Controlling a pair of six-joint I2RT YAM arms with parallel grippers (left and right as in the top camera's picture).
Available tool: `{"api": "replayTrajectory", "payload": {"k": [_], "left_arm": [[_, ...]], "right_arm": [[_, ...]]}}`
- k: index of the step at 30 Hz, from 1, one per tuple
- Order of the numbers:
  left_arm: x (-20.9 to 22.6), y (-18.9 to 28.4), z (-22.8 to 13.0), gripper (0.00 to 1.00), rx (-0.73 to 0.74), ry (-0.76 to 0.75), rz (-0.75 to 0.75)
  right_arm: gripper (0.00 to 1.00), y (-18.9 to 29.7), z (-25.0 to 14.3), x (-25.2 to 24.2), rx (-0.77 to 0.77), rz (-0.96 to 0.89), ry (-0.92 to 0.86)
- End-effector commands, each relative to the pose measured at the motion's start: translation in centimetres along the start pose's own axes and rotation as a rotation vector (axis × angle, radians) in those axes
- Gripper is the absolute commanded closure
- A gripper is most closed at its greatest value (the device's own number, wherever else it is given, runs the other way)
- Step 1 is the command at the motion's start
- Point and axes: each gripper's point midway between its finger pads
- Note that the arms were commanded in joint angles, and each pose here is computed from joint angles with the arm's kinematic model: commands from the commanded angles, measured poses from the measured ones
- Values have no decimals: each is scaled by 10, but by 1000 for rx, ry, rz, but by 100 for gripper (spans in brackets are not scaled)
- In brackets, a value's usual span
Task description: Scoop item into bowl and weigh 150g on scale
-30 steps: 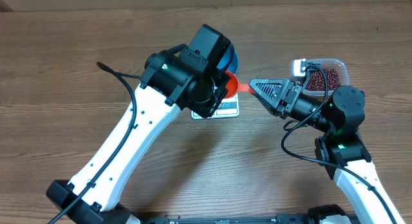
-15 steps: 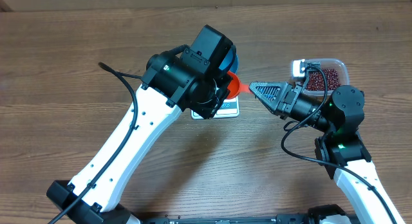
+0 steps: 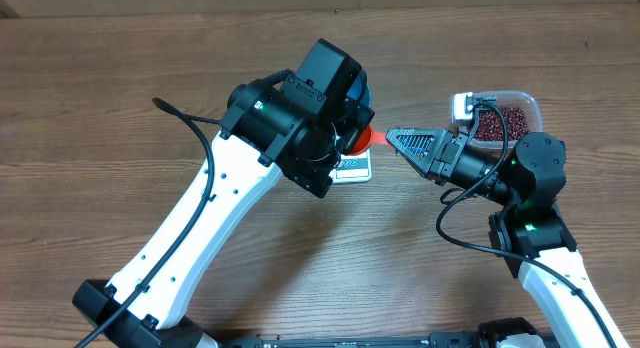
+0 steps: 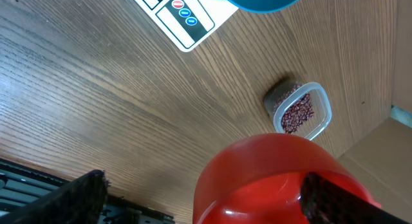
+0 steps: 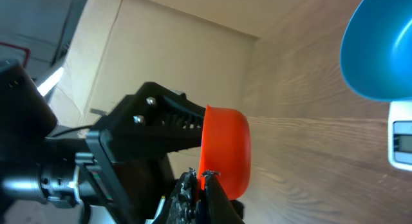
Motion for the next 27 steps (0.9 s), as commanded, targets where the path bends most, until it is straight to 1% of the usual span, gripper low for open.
{"api": "replayTrajectory", "payload": {"k": [1, 5, 8, 12, 15, 16, 18, 20, 24, 27], "left_arm": [[-1, 3, -2, 0, -1, -5, -9], [3, 3, -1, 0, -4, -32, 11], [7, 3, -1, 0, -5, -103, 23], [7, 3, 0, 0, -7, -262, 24], [6, 3, 6, 1, -38, -416, 28], [5, 3, 10, 0, -62, -509, 33], [5, 4, 16, 0, -97, -622, 44], [5, 5, 26, 0, -150, -758, 73], [10, 8, 39, 0, -208, -905, 133], [10, 9, 44, 0, -234, -933, 150]], "right_arm": [[96, -1, 3, -6, -13, -46, 102], [96, 4, -2, -47, -29, -218, 71], [96, 8, -5, -61, -22, -275, 71], [96, 14, -6, -79, -35, -363, 73], [96, 21, -7, -96, -52, -451, 51], [96, 23, -8, -99, -52, -465, 39], [96, 28, -7, -104, -54, -489, 43], [96, 40, -3, -118, -85, -569, 10], [96, 55, -2, -131, -97, -679, -10], [96, 66, 0, -134, -101, -758, -14]]}}
Point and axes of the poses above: each gripper's point midway between its finger pads, its own y axis back along the fingers, its own x axis along the line the jaws close on, z = x × y, and after that the axes turned 5 degrees about y, right-handed
